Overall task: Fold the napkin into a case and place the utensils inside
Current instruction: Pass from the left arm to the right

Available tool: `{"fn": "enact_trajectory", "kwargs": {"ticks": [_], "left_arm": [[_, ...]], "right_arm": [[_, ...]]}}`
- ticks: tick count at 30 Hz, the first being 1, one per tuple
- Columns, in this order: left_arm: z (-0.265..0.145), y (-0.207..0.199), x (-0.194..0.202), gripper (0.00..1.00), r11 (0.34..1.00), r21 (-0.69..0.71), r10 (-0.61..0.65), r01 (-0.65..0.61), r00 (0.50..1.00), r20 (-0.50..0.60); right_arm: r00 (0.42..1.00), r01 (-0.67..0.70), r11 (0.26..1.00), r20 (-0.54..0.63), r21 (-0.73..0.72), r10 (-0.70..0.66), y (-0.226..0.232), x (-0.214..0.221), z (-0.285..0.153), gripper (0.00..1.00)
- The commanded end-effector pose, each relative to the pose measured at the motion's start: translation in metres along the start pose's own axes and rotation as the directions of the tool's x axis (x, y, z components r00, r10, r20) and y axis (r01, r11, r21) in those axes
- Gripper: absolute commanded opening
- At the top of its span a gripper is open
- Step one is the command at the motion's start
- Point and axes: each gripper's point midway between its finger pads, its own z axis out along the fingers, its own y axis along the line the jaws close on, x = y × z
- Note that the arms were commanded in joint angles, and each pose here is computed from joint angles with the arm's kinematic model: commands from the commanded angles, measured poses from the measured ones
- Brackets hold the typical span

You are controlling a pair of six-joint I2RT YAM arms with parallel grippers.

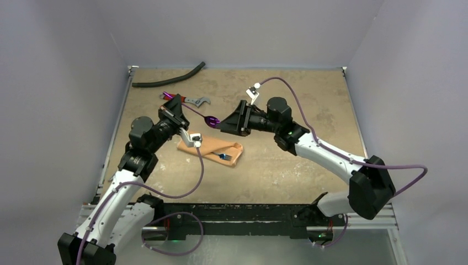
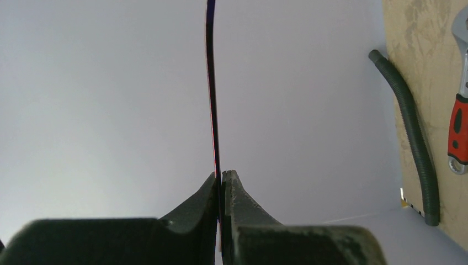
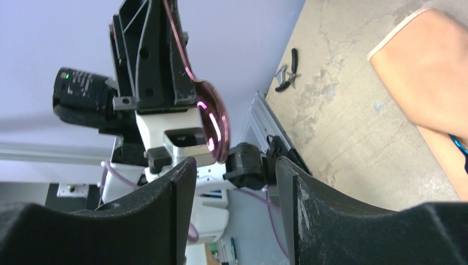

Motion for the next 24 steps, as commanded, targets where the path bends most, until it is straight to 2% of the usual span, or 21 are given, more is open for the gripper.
{"fn": "enact_trajectory", "kwargs": {"ticks": [1,7,11,15,18,19,21,22,23,24], "left_arm": [[-0.007,0.015,0.011,0.0,0.997,-0.073,-0.035,0.03,0.998,-0.061],[-0.006,0.011,0.011,0.0,0.998,-0.062,-0.031,0.027,0.997,-0.068],[-0.006,0.007,0.012,0.0,0.998,-0.051,-0.033,0.029,0.997,-0.076],[-0.005,0.002,0.015,0.0,0.999,-0.031,-0.037,0.034,0.995,-0.092],[-0.004,-0.001,0.015,0.0,0.999,-0.021,-0.043,0.042,0.995,-0.092],[-0.004,-0.004,0.014,0.0,0.999,-0.014,-0.045,0.044,0.995,-0.093],[-0.002,-0.013,0.013,0.0,0.997,0.027,-0.063,0.066,0.994,-0.093],[-0.002,-0.02,0.013,0.14,0.994,0.064,-0.082,0.088,0.992,-0.091],[-0.002,-0.033,0.01,0.34,0.984,0.123,-0.121,0.131,0.989,-0.089],[-0.002,-0.043,0.009,0.48,0.967,0.169,-0.174,0.189,0.98,-0.101]], "right_arm": [[0.996,0.0,0.998,0.088,-0.059,0.005,0.02,-0.019,0.008,0.57],[0.993,-0.037,0.991,0.104,-0.131,0.051,0.031,-0.026,0.015,0.47],[0.991,-0.064,0.984,0.106,-0.167,0.082,0.034,-0.029,0.02,0.31],[0.992,-0.07,0.984,0.091,-0.165,0.086,0.034,-0.027,0.026,0.23],[0.991,-0.066,0.985,0.103,-0.158,0.083,0.032,-0.028,0.026,0.03],[0.991,-0.063,0.987,0.111,-0.151,0.081,0.031,-0.03,0.026,0.0],[0.99,-0.057,0.99,0.119,-0.13,0.072,0.027,-0.03,0.025,0.0],[0.991,-0.06,0.991,0.11,-0.117,0.073,0.026,-0.028,0.025,0.0],[0.99,-0.061,0.993,0.119,-0.1,0.072,0.023,-0.03,0.023,0.0],[0.989,-0.038,0.996,0.137,-0.075,0.048,0.019,-0.035,0.021,0.0]]}}
